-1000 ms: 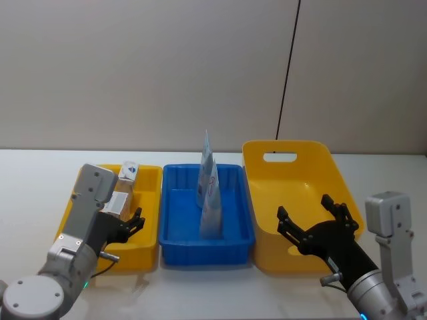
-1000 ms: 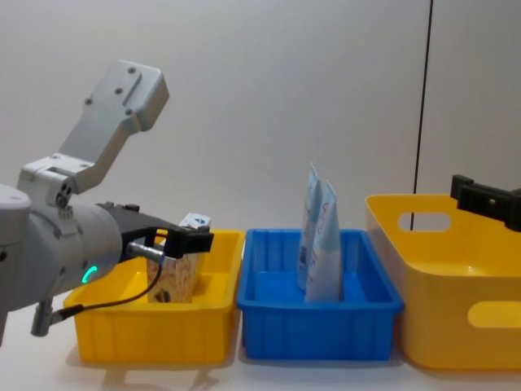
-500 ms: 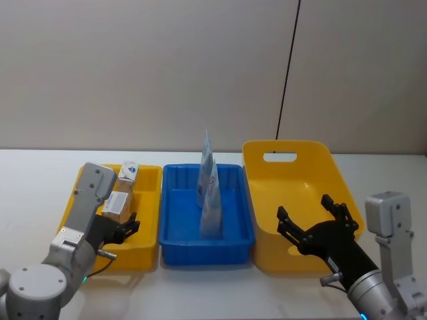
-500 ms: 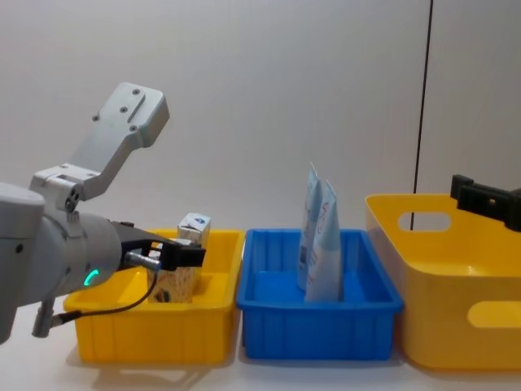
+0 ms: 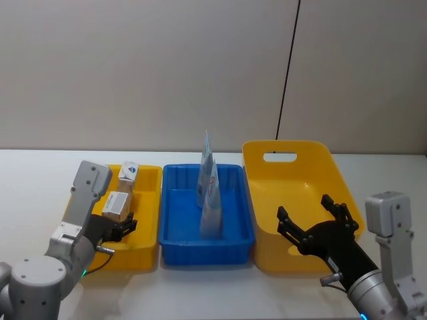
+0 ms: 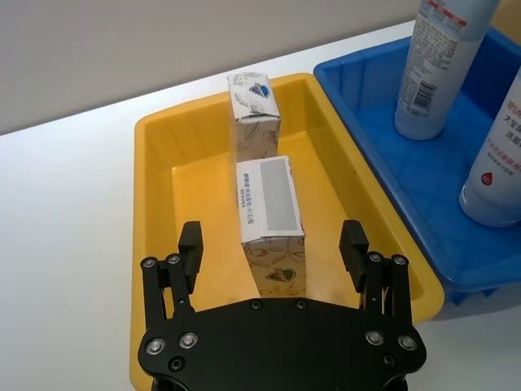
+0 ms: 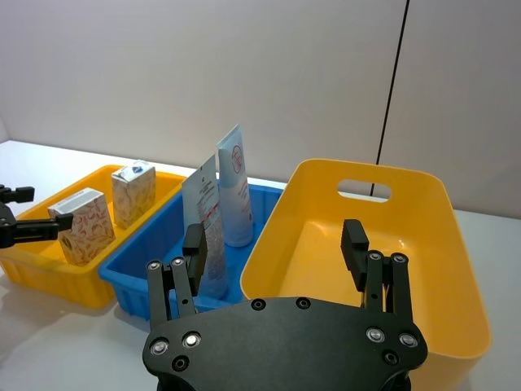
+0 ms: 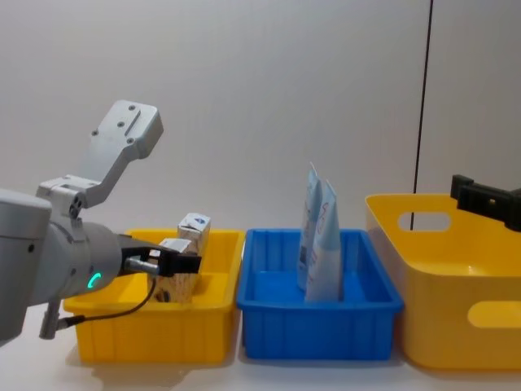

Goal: Bimanual collaborative sorting of washing and personal care products

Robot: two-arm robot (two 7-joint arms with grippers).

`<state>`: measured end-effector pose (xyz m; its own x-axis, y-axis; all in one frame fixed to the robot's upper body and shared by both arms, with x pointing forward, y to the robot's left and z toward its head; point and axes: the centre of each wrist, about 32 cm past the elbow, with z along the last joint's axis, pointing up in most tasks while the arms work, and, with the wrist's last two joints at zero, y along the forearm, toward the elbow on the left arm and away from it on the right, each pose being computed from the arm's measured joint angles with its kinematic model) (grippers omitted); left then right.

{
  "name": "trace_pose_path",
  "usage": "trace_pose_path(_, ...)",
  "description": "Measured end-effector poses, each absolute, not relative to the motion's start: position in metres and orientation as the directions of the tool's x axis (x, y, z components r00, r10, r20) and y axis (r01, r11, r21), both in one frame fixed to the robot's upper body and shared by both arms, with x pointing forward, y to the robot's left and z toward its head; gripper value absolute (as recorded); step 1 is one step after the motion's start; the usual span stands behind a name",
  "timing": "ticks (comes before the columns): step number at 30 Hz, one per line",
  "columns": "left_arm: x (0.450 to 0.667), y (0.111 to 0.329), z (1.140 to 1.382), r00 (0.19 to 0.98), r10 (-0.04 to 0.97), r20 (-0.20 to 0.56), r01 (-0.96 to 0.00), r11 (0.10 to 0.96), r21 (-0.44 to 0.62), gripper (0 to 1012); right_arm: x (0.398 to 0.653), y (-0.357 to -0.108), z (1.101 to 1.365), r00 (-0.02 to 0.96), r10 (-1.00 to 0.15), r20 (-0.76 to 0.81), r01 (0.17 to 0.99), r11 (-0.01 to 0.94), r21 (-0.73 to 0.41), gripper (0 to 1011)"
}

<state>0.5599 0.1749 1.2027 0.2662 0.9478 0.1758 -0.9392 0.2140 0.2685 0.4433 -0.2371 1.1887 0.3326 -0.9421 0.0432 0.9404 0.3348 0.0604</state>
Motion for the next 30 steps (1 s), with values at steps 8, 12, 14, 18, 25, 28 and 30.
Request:
trace_pose_path(8, 0.569, 0.177, 1.198, 0.265, 0.951, 0.157, -0.936, 0.215, 0.28, 1001, 0.443, -0.237, 1.189, 0.333, -0.942, 0.043, 0.94, 0.335, 0.06, 1000)
trace_pose_path(12, 0.573, 0.178, 1.196, 0.266, 0.952, 0.151, -0.934, 0.216, 0.284, 1001, 0.443, -0.237, 1.189, 0.333, -0.942, 0.043, 0.94, 0.335, 0.06, 1000)
trace_pose_path(14, 0.574, 0.179, 1.195, 0.266, 0.952, 0.149, -0.934, 0.216, 0.286, 1001, 0.443, -0.237, 1.189, 0.333, -0.942, 0.043, 0.94, 0.335, 0.06, 1000)
trace_pose_path(18, 0.577, 0.18, 1.194, 0.267, 0.953, 0.144, -0.933, 0.217, 0.288, 1001, 0.443, -0.237, 1.189, 0.333, -0.942, 0.043, 0.94, 0.335, 0.06, 1000)
trace_pose_path(25, 0.582, 0.181, 1.19, 0.266, 0.954, 0.137, -0.931, 0.218, 0.292, 1001, 0.443, -0.237, 1.189, 0.333, -0.942, 0.043, 0.94, 0.335, 0.06, 1000)
trace_pose_path(28, 0.584, 0.181, 1.188, 0.266, 0.955, 0.135, -0.931, 0.218, 0.294, 1001, 0.443, -0.237, 1.189, 0.333, -0.942, 0.043, 0.94, 0.335, 0.06, 1000)
trace_pose_path(30, 0.585, 0.181, 1.187, 0.266, 0.955, 0.133, -0.931, 0.218, 0.294, 1001, 0.443, -0.237, 1.189, 0.333, -0.942, 0.043, 0.94, 0.335, 0.06, 1000)
